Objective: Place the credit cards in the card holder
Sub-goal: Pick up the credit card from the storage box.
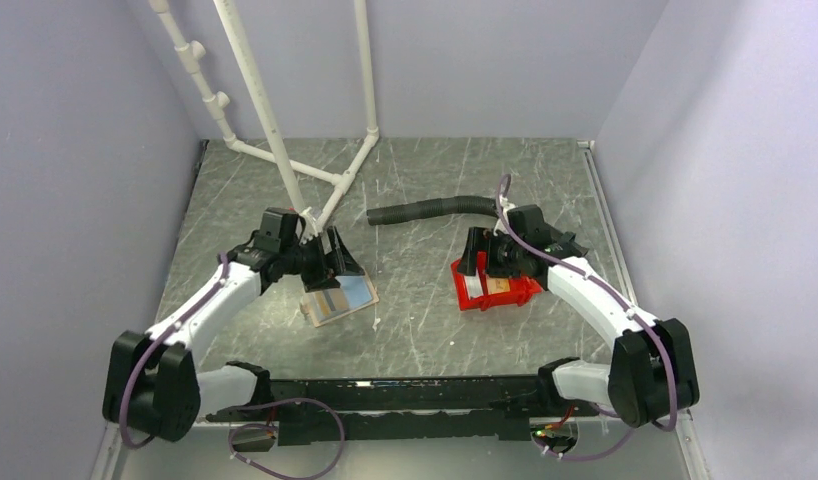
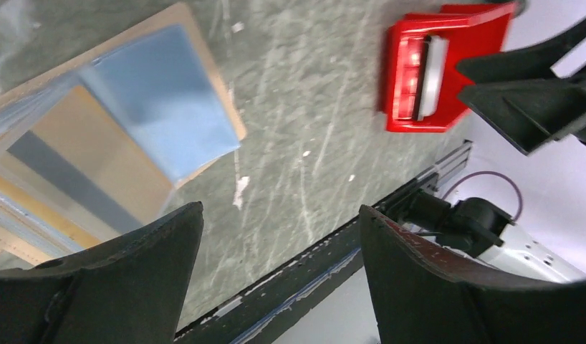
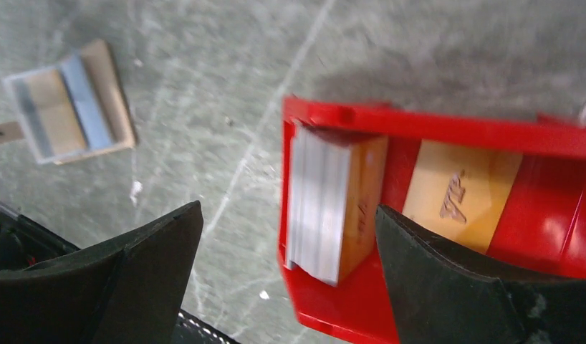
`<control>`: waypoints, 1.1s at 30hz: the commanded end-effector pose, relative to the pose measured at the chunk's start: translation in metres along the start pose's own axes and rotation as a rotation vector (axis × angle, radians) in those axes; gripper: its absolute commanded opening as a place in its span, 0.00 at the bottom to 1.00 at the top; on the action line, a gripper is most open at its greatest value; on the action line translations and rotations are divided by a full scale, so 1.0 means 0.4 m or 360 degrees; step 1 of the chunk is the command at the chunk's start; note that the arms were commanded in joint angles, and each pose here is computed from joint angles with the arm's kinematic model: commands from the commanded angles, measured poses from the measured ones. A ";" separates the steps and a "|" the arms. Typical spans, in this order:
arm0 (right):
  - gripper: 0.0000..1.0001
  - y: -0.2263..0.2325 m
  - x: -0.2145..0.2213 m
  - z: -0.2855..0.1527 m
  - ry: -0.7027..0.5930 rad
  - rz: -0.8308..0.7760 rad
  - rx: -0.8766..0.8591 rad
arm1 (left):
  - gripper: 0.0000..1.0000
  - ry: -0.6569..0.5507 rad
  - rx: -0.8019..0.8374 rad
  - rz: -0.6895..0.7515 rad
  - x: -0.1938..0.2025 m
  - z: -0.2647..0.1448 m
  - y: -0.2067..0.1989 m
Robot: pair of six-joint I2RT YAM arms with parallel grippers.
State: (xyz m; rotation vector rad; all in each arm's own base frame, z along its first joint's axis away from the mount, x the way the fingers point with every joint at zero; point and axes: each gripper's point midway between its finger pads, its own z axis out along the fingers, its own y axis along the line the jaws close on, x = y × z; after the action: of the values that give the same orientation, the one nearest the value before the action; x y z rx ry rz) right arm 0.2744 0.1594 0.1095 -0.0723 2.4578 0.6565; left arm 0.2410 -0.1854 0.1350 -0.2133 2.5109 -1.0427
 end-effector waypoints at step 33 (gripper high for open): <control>0.25 -0.011 0.062 0.027 0.0097 0.0146 -0.0207 | 0.92 0.0043 -0.0372 -0.0075 0.067 0.011 0.158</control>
State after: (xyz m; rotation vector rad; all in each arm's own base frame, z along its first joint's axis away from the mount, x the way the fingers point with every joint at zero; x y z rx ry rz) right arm 0.2511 0.1603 0.0682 -0.0039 2.5563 0.8504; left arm 0.2138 -0.1503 0.0704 -0.3271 2.7007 -0.7579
